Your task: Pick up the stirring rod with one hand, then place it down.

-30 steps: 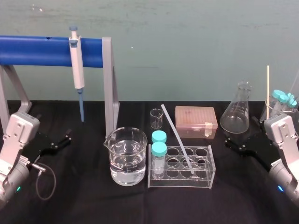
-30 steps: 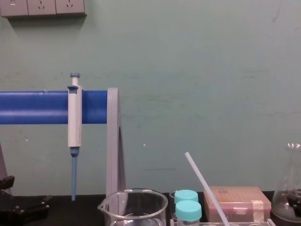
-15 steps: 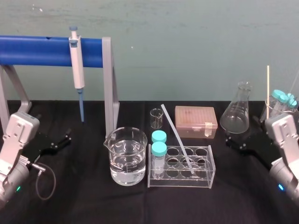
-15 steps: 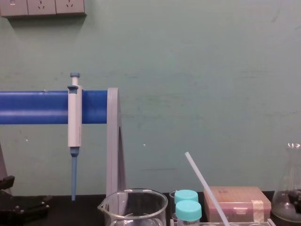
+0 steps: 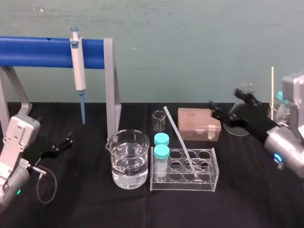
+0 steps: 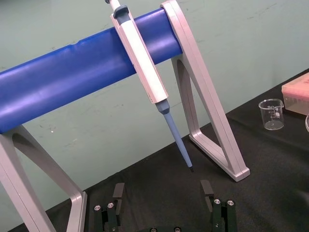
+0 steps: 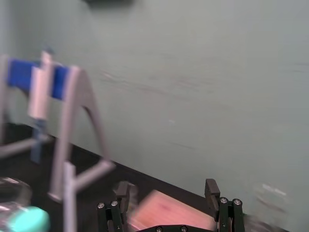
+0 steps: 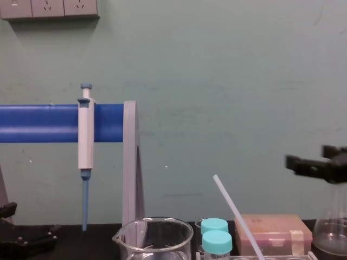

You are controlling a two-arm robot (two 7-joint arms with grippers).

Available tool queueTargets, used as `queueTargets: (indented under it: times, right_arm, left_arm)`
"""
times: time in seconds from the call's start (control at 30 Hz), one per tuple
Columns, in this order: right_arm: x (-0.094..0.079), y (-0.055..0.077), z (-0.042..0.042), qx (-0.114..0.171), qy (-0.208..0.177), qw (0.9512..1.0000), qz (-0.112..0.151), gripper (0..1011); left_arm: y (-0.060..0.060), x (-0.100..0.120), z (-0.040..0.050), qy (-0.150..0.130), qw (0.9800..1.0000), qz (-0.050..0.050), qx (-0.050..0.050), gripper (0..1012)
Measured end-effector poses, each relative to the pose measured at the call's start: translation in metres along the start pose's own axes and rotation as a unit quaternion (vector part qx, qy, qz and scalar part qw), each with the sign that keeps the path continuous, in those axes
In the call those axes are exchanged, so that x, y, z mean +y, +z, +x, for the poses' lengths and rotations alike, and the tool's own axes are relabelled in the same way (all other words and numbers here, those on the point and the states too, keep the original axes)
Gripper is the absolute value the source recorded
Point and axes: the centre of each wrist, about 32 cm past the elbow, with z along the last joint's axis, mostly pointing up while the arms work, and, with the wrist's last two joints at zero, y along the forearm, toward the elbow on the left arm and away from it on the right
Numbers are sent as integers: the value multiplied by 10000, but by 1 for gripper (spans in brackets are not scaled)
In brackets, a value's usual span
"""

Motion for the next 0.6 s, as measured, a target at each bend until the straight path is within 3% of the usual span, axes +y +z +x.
queueTargets:
  times: [0.17,0.23,0.37,0.6]
  right_arm:
    - [222,164,-69,561,634,9964,-72,1003]
    - [291,199,-89,654,808,9945,-125,1003]
    - [477,263,-138,730,1260,9888,-319,1003]
    - [719,273,-185,724,1654,9800,-833,1003]
  left_arm:
    - [0,0,0,0,10000,0,0,1000]
    - [0,0,0,0,10000,0,0,1000]
    - [0,0,0,0,10000,0,0,1000]
    - [0,0,0,0,10000,0,0,1000]
